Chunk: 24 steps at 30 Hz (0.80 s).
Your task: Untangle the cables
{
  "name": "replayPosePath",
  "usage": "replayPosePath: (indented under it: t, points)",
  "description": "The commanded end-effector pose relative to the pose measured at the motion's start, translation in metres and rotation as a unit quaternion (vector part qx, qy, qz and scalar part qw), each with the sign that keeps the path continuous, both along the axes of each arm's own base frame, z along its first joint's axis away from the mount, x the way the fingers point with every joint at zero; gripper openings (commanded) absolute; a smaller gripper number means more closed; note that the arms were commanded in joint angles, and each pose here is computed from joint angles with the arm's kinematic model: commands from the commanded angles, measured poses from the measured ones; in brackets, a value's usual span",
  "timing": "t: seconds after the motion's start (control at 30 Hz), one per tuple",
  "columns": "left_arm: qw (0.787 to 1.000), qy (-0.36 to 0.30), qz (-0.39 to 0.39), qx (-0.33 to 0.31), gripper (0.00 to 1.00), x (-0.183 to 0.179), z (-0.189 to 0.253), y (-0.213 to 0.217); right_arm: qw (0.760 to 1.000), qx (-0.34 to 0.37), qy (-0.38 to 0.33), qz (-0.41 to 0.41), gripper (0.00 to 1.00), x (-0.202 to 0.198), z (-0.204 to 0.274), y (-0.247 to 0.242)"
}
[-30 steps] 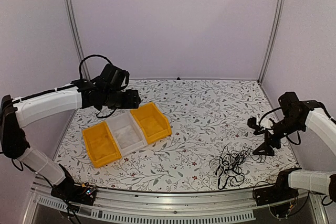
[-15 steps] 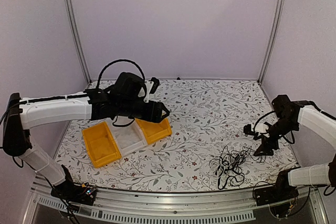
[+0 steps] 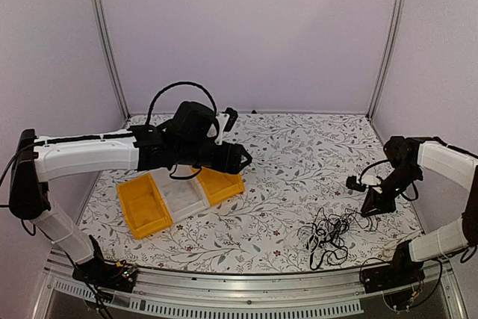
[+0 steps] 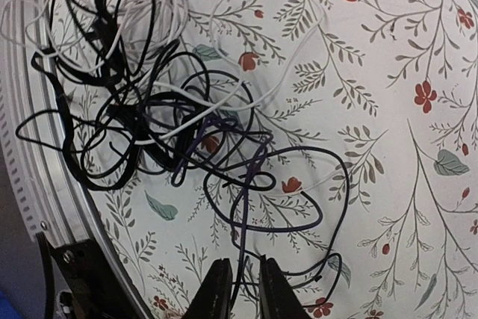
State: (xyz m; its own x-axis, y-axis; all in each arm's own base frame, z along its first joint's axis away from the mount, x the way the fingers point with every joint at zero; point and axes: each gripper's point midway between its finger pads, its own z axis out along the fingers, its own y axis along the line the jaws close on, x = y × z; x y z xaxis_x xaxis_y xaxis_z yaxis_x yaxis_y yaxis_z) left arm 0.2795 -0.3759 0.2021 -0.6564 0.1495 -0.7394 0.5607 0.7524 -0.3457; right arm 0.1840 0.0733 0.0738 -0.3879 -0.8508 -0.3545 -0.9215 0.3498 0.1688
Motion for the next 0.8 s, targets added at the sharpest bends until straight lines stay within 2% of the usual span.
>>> replayPosePath:
  t: [0.0,0.1,0.23,0.4,0.6,0.77]
  points:
    - [1.000,-0.022,-0.008,-0.013,0.70,0.005,0.013,-0.017,0.998,0.046,0.028,-0.025,0.11,0.008,0.010,0.014]
    - [0.999,-0.033,-0.019,-0.012,0.70,0.008,0.018,-0.024,0.997,0.066,0.034,-0.035,0.00,0.011,0.021,0.021]
    - [0.998,-0.051,-0.036,-0.024,0.70,0.011,0.032,-0.035,0.996,0.087,0.017,-0.027,0.00,0.017,0.055,0.032]
    - [0.990,-0.096,-0.079,-0.063,0.71,0.004,0.060,-0.056,0.991,0.136,-0.020,0.004,0.00,0.024,0.125,0.064]
    - [0.964,-0.185,-0.164,-0.099,0.72,-0.023,0.097,-0.087,0.982,0.170,-0.070,0.038,0.00,0.040,0.190,0.106]
    - [0.945,-0.219,-0.211,-0.121,0.70,-0.040,0.123,-0.109,0.966,0.235,-0.098,0.042,0.00,0.056,0.247,0.129]
